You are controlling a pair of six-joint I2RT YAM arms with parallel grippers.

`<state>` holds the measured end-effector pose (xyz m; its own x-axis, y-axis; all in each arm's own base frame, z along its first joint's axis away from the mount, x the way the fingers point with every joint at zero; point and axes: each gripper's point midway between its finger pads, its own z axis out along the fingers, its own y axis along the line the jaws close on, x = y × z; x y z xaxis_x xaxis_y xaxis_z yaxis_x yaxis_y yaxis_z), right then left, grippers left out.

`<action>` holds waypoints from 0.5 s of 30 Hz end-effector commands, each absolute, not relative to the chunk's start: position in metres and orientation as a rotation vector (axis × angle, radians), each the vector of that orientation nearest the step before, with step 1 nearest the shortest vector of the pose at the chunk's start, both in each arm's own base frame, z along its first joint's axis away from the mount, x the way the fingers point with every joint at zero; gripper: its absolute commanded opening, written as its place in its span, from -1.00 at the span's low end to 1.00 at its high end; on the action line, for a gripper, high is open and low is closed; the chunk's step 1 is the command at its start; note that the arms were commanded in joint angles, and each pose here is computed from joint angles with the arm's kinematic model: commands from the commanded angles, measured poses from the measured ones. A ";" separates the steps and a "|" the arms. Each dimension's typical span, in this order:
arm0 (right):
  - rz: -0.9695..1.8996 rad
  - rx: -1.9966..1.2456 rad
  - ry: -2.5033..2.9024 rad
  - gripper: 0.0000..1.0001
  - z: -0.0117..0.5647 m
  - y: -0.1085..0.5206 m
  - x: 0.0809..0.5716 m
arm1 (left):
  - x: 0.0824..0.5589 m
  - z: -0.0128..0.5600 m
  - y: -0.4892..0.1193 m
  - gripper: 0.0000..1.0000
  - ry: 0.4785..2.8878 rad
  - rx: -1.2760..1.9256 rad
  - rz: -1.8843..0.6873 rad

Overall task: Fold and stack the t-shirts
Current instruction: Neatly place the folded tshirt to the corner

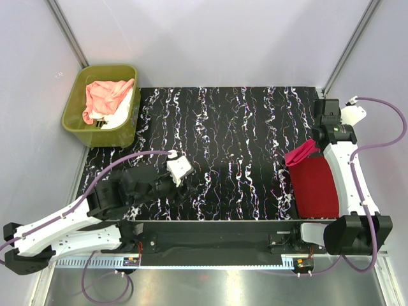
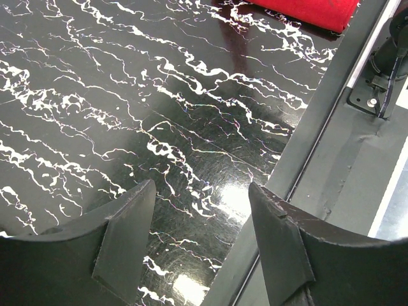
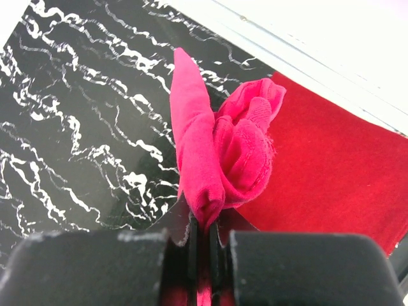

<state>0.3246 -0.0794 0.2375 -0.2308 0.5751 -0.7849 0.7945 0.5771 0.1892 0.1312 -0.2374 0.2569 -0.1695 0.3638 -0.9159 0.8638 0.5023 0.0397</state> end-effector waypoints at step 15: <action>-0.250 1.151 1.913 -1.00 0.235 -0.098 0.306 | 0.132 0.266 -0.240 0.32 1.704 1.033 -0.648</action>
<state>0.3051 -0.0977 0.2297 -0.2311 0.6137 -0.7550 0.8110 0.5501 0.1989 0.1310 -0.2368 0.2565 -0.1668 0.3653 -0.9158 0.8647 0.5005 0.0422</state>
